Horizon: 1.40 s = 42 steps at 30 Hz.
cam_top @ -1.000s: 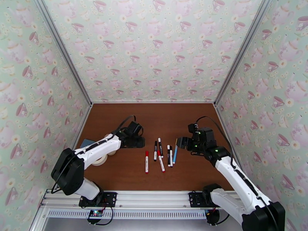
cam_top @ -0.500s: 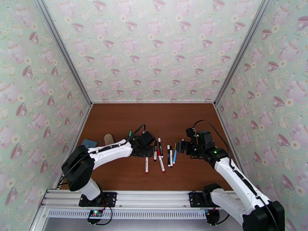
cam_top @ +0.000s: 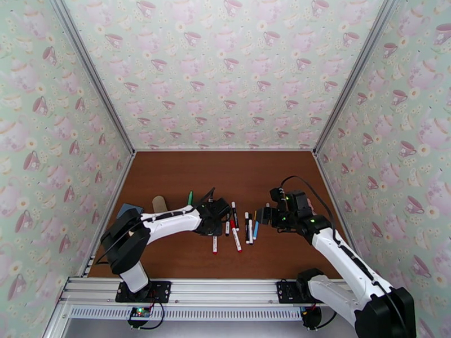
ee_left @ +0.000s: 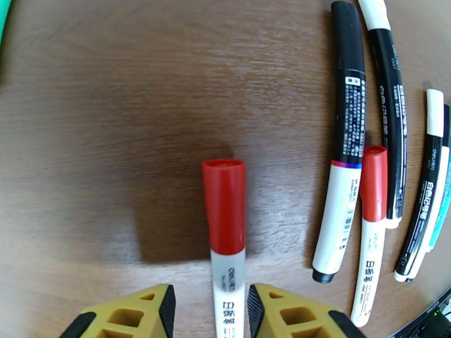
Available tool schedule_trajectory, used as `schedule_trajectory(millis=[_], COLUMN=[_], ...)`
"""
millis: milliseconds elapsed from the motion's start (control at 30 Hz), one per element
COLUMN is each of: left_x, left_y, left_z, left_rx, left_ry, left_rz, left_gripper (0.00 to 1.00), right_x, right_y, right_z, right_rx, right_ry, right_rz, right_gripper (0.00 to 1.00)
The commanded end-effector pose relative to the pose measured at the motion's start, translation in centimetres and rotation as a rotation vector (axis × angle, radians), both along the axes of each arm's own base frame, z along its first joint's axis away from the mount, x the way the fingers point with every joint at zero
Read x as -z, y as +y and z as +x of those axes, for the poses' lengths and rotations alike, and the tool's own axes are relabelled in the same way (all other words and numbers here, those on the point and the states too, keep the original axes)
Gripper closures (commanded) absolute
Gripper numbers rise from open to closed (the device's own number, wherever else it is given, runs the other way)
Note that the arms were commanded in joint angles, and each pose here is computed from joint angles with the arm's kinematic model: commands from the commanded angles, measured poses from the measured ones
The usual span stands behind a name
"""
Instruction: Open the pen caps
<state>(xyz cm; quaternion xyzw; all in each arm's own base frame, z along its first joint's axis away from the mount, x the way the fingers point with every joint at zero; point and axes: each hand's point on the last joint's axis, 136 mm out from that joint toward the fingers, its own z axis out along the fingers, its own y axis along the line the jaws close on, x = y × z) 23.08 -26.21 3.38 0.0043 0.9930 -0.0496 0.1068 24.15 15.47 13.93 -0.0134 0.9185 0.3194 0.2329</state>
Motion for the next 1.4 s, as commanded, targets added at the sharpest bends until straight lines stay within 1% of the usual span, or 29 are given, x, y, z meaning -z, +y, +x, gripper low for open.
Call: schedule_trajectory(millis=[0, 100, 300, 467, 667, 867, 1033, 1200, 1367], left_x=[0.3, 0.7, 1.4, 2.0, 2.8, 3.2, 2.0, 0.3, -2.3], left_y=[-1.0, -0.7, -1.1, -0.9, -0.8, -0.4, -0.7, -0.9, -1.8], left_z=[0.0, -0.1, -0.3, -0.3, -0.4, -0.6, -0.3, 0.3, 1.4], left_rx=[-0.004, -0.009, -0.008, -0.009, -0.014, -0.009, 0.006, 0.036, 0.099], left_ry=[0.024, 0.031, 0.047, 0.061, 0.055, 0.052, 0.030, 0.016, -0.034], left_rz=[-0.019, -0.002, -0.020, 0.012, 0.021, 0.030, 0.001, -0.072, -0.166], left_gripper=[0.59, 0.59, 0.60, 0.63, 0.67, 0.75, 0.79, 0.81, 0.82], right_x=[0.1, 0.2, 0.4, 0.1, -0.4, -0.7, -1.1, -1.6, -2.2], right_y=[0.3, 0.4, 0.5, 0.7, 1.0, 1.6, 2.1, 2.6, 3.2], right_z=[0.0, 0.0, 0.1, 0.0, 0.5, 0.8, 1.2, 1.5, 2.1], right_rx=[-0.010, -0.012, -0.013, -0.017, -0.016, 0.002, 0.011, 0.015, 0.011], right_ry=[-0.001, 0.000, 0.002, -0.013, -0.023, -0.036, -0.049, -0.059, -0.061], right_rz=[0.003, 0.002, 0.001, 0.007, 0.017, 0.054, 0.099, 0.135, 0.167], right_gripper=[0.34, 0.34, 0.35, 0.35, 0.38, 0.40, 0.43, 0.44, 0.45])
